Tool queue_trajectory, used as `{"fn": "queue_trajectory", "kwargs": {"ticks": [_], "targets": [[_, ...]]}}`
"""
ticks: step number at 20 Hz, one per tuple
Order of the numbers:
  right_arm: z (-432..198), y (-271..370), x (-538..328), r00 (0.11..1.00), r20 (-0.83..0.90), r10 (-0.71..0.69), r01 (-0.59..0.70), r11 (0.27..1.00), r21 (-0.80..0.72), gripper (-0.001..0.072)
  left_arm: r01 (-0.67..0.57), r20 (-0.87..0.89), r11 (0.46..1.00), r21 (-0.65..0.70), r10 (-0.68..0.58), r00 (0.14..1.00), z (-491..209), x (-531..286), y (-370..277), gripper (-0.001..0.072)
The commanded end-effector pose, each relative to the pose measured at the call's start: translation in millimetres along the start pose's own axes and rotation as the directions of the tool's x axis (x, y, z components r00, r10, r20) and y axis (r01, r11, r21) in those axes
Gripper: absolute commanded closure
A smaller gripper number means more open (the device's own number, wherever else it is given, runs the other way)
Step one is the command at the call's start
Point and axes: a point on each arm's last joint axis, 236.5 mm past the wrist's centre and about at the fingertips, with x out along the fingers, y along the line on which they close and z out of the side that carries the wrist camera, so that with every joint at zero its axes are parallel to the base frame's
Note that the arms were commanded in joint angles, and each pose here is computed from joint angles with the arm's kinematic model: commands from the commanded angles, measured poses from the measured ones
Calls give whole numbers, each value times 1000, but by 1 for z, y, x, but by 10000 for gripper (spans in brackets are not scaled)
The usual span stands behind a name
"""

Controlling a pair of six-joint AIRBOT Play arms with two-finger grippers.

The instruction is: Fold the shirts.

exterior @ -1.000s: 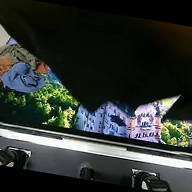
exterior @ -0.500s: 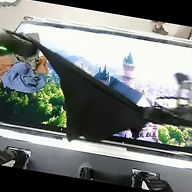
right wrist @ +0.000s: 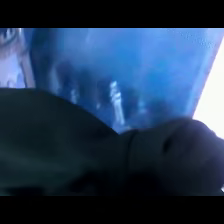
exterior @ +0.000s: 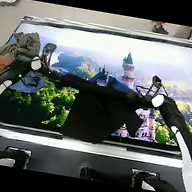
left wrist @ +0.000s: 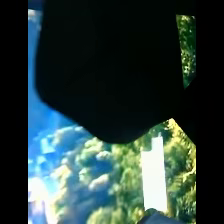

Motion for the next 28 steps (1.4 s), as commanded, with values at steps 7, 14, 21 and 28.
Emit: {"fn": "queue_trajectory", "kwargs": {"ticks": [7, 14, 21, 28], "targets": [[67, -41, -120, 997, -78, 15, -17, 1000, -21, 45, 32, -173, 999, 9, -30, 984, -32, 9, 13, 676], [-180, -52, -87, 780, -624, 55, -3, 996, 84, 101, 36, -192, 999, 0, -35, 981, -36, 10, 14, 676], [-271, 31, -28, 792, -559, 245, -127, 962, 241, 31, 43, -189, 999, -5, -43, 981, -36, 10, 12, 676], [-248, 45, 6, 869, -423, 256, -138, 947, 289, 668, 42, -190, 999, -4, -42, 981, -36, 10, 12, 676]]}}
